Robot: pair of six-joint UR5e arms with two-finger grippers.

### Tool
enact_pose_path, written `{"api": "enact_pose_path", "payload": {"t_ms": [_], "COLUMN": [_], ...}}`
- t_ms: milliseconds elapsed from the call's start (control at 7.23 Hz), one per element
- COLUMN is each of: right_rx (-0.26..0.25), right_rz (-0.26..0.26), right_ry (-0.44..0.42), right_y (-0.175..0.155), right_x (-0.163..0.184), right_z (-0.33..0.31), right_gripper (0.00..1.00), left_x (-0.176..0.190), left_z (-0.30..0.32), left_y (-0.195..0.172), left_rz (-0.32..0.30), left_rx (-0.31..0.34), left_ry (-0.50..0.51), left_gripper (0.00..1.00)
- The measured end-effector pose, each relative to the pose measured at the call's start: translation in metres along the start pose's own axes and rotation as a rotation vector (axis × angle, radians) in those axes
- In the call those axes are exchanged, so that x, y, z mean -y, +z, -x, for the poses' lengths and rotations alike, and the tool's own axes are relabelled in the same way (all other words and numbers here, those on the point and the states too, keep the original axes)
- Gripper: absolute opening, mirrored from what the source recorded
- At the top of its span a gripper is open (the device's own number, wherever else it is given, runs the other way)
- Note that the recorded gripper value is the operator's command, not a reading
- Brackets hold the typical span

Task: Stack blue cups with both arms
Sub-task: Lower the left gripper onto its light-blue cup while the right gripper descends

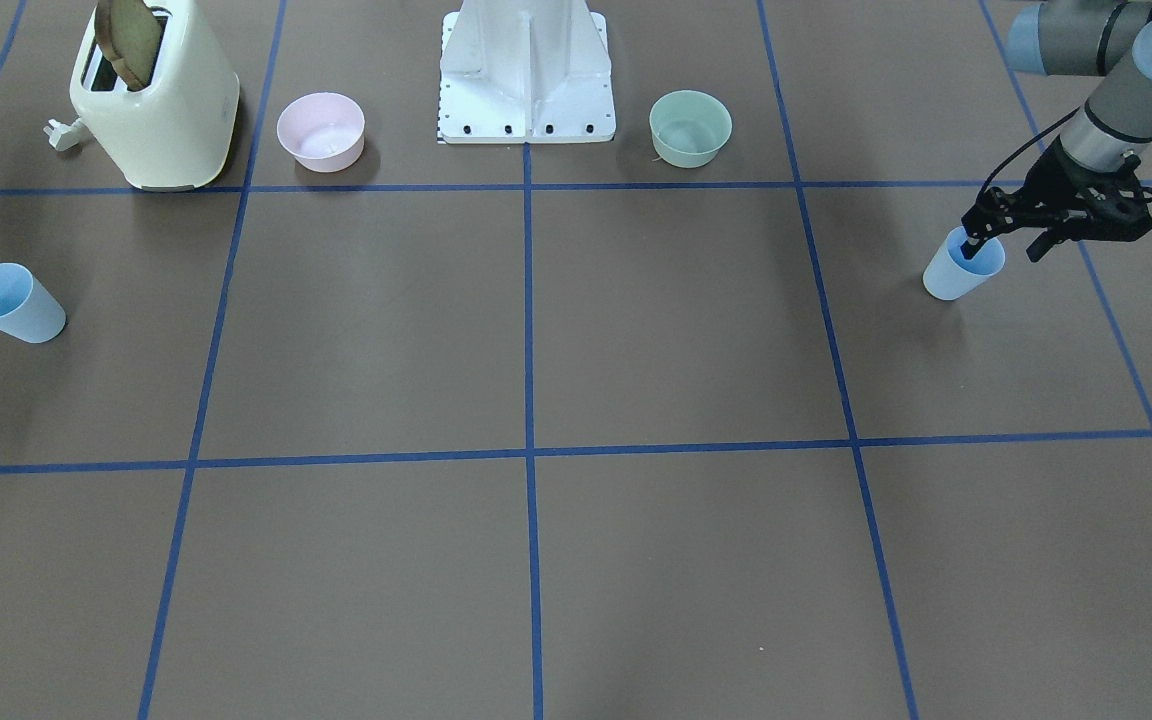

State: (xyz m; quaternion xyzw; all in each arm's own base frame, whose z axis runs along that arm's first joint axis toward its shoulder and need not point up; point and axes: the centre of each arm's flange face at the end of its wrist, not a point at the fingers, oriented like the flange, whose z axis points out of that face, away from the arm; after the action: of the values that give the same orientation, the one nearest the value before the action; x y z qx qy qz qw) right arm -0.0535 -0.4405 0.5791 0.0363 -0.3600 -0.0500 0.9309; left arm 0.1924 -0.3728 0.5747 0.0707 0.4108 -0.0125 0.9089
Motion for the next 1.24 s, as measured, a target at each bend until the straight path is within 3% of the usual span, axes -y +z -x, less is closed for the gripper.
{"api": "enact_pose_path", "payload": {"t_ms": [277,691,1245], "right_rx": [0.0,0.0,-0.001], "right_rz": [0.0,0.0,-0.002], "right_ry": [0.0,0.0,0.0], "right_y": [0.0,0.0004,0.0], "right_x": [0.0005,0.0007,0.0014], "right_z": [0.0001,-0.0001,0.0], "right_gripper": [1.0,1.0,1.0], "left_x": [-0.0035,-0.005,-0.0042], "left_z": [0.0058,0.0073,0.0054], "left_y": [0.0021,0.0038,0.0045], "left_rz": [0.007,0.012,0.013], "left_rx": [0.009,0.012,0.009], "left_ry": [-0.001,0.0,0.002], "left_gripper": [0.89,0.65,0.1]}}
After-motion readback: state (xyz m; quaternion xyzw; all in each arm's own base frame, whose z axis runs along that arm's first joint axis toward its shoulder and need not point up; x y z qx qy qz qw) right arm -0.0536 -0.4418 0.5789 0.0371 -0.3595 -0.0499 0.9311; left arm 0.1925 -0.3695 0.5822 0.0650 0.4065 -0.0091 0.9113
